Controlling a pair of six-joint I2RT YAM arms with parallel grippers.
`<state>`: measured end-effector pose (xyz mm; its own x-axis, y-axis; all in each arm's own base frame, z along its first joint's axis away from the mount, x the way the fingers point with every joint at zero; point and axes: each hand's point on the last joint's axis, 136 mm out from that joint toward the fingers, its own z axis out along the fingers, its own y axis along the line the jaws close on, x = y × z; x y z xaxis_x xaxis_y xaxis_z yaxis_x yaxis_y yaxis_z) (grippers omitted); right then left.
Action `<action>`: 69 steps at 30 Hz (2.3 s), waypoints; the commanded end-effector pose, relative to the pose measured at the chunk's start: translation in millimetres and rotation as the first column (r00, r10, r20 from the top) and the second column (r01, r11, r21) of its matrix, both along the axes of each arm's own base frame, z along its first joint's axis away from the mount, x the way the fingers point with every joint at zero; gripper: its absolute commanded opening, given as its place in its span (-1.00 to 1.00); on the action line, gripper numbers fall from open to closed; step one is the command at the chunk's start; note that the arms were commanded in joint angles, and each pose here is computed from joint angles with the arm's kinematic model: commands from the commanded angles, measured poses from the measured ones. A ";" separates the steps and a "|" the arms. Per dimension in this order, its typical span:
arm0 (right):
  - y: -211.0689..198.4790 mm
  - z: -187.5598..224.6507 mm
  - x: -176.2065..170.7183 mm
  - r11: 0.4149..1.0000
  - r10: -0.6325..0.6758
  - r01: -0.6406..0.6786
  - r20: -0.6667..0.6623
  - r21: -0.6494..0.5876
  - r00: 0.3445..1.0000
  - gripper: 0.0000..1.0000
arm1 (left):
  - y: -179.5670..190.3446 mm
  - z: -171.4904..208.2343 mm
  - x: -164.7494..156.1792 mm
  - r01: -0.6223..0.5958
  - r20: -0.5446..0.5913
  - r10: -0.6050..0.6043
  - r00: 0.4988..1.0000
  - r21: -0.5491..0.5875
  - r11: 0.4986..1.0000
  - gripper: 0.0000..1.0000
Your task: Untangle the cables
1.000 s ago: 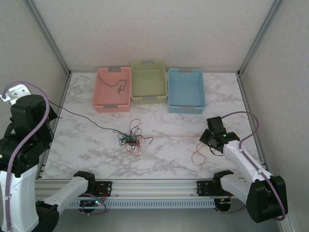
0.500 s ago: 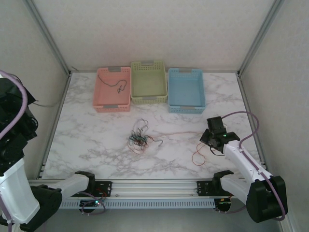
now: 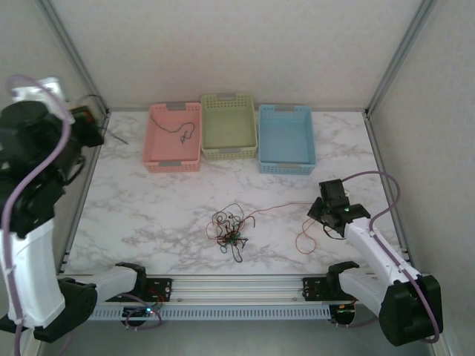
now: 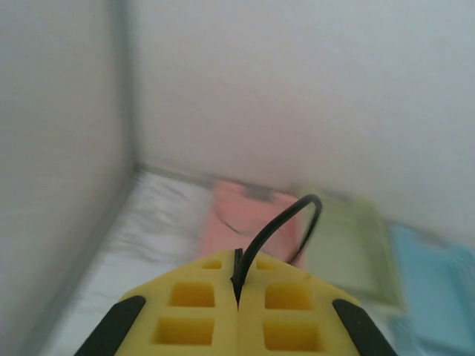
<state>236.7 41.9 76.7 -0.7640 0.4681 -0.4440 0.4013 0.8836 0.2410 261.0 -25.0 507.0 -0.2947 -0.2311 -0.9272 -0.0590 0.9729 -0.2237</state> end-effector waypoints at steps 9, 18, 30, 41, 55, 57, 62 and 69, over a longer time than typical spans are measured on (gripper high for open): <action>0.3 2.0 -2.9 1.000 0.015 -0.015 0.034 0.014 0.999 -1.00 | -86.3 -26.6 43.1 0.338 -0.028 -0.358 0.933 -0.273 0.901 -1.00; 1.0 1.8 -2.6 1.000 0.019 -0.020 0.034 0.015 0.999 -1.00 | -115.0 -28.9 58.1 0.405 -0.048 -0.435 0.899 -0.284 0.869 -1.00; 2.4 1.7 -2.0 0.999 0.027 -0.028 0.034 0.018 0.999 -1.00 | -116.9 -33.7 61.4 0.388 -0.063 -0.418 0.906 -0.268 0.882 -1.00; 3.4 1.6 -1.9 0.999 0.031 -0.032 0.036 0.023 0.999 -1.00 | -130.4 -33.1 80.5 0.391 -0.044 -0.422 0.906 -0.297 0.871 -1.00; 3.8 3.1 -1.9 0.999 0.035 -0.036 0.046 0.027 0.998 -1.00 | -159.7 -8.9 149.6 0.385 0.010 -0.405 0.914 -0.330 0.862 -1.00; 3.9 3.3 -2.1 0.999 0.036 -0.037 0.047 0.027 0.998 -1.00 | -161.0 -11.8 163.0 0.366 0.005 -0.385 0.923 -0.322 0.873 -1.00; 4.3 4.0 -2.3 0.999 0.038 -0.040 0.053 0.029 0.998 -1.00 | -170.0 -40.5 207.4 0.323 -0.026 -0.347 0.938 -0.308 0.895 -1.00; 4.7 5.8 -3.4 0.998 0.042 -0.044 0.068 0.035 0.997 -1.00 | -201.2 -157.3 272.5 0.291 -0.239 -0.367 0.899 -0.298 0.909 -1.00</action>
<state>235.8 46.7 84.7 -0.7517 0.4557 -0.4767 0.3546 0.8888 0.2905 514.6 -212.3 394.0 -0.5787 -0.3203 -0.7500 0.1790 0.8473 -0.5000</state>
